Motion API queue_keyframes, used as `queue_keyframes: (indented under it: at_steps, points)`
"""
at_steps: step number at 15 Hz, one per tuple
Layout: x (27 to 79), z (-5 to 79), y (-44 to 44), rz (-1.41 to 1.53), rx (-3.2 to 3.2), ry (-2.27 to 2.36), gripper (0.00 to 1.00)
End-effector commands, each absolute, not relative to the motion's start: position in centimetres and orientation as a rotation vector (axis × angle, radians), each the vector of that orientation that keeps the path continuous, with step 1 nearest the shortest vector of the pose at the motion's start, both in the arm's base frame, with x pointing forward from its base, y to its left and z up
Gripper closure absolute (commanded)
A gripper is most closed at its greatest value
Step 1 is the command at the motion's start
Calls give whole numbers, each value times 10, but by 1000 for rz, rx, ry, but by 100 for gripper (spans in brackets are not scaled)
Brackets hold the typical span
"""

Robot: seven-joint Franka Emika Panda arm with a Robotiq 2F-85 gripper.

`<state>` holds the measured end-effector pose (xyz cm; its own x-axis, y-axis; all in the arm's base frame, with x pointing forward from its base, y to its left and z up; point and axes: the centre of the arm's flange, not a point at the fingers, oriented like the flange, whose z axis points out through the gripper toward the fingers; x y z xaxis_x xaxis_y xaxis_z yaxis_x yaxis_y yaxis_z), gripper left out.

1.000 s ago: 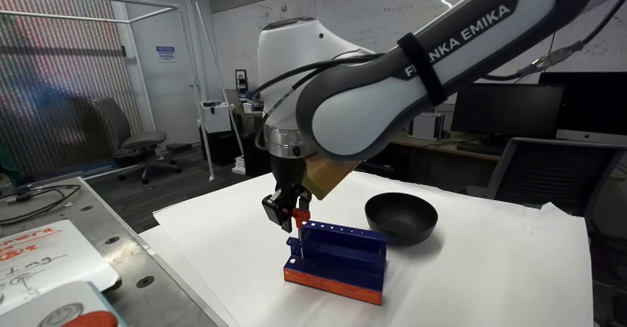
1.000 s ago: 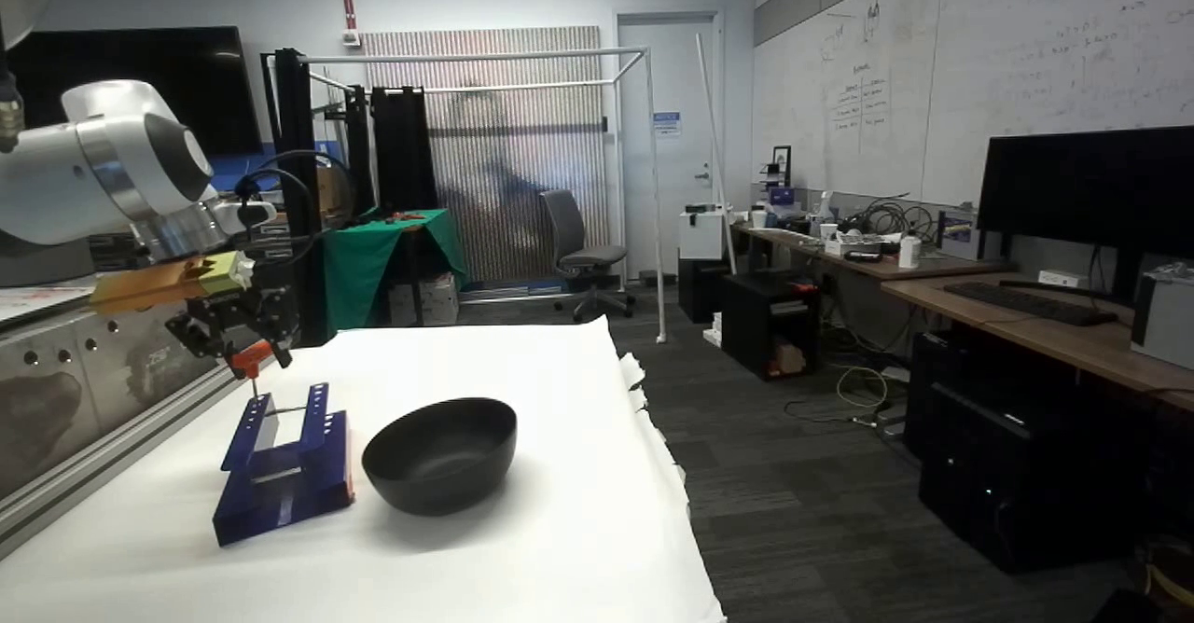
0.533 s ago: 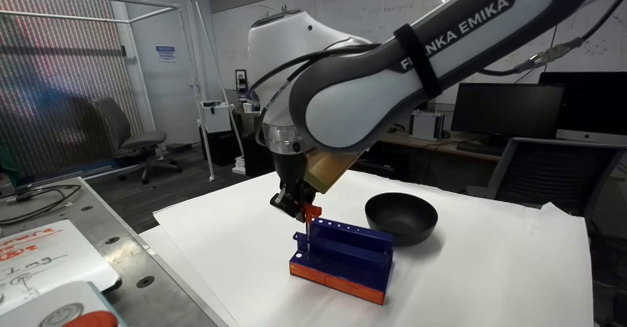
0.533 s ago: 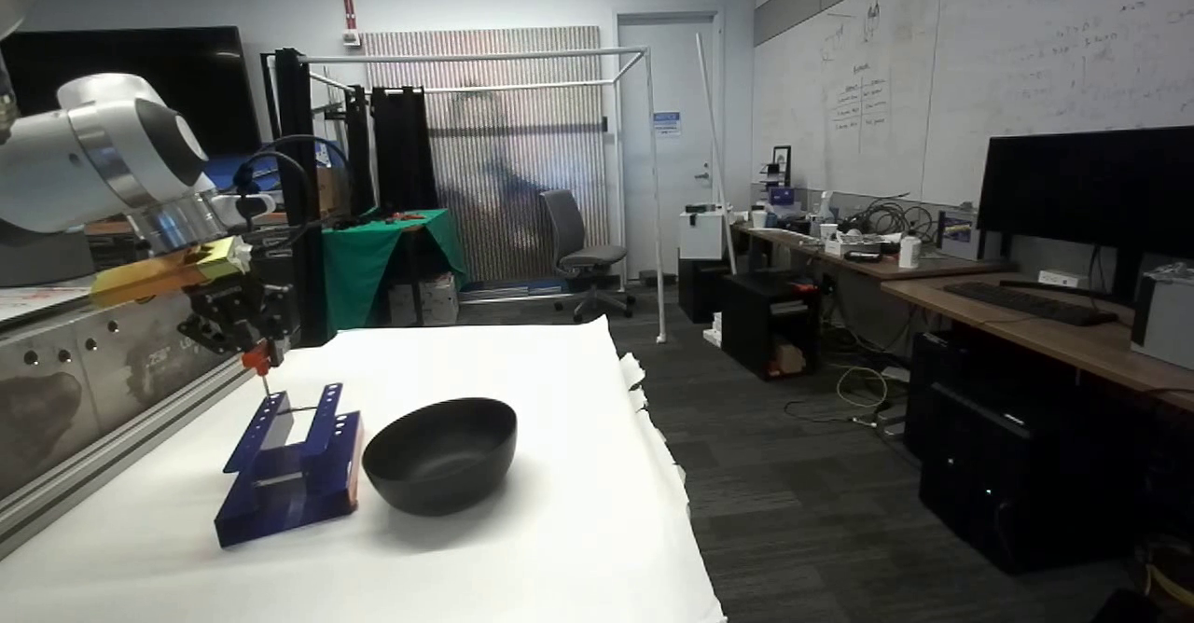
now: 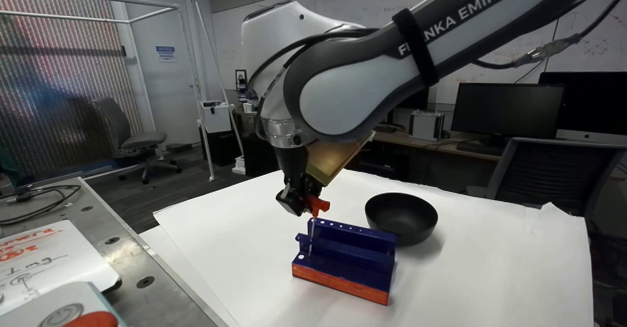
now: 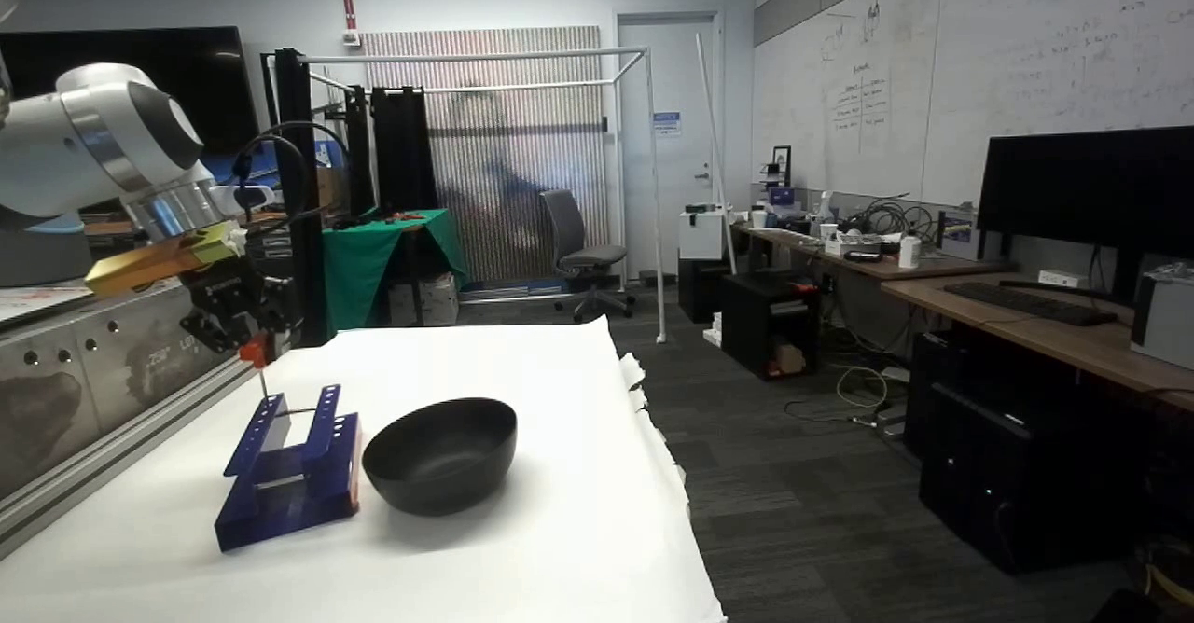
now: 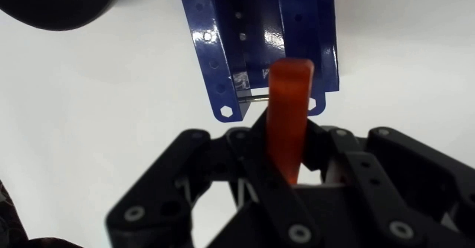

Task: Pick the tool with the orange handle and put it in the bowl

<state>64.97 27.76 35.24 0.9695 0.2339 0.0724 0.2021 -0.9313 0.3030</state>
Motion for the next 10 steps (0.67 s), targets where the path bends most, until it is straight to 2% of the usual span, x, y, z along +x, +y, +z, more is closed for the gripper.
queue_keyframes:
  at_steps: [1, 10]
  points:
    - [651, 370, 281, 150, 2792, 324, 93]
    - [646, 395, 277, 187, 2793, 292, 93]
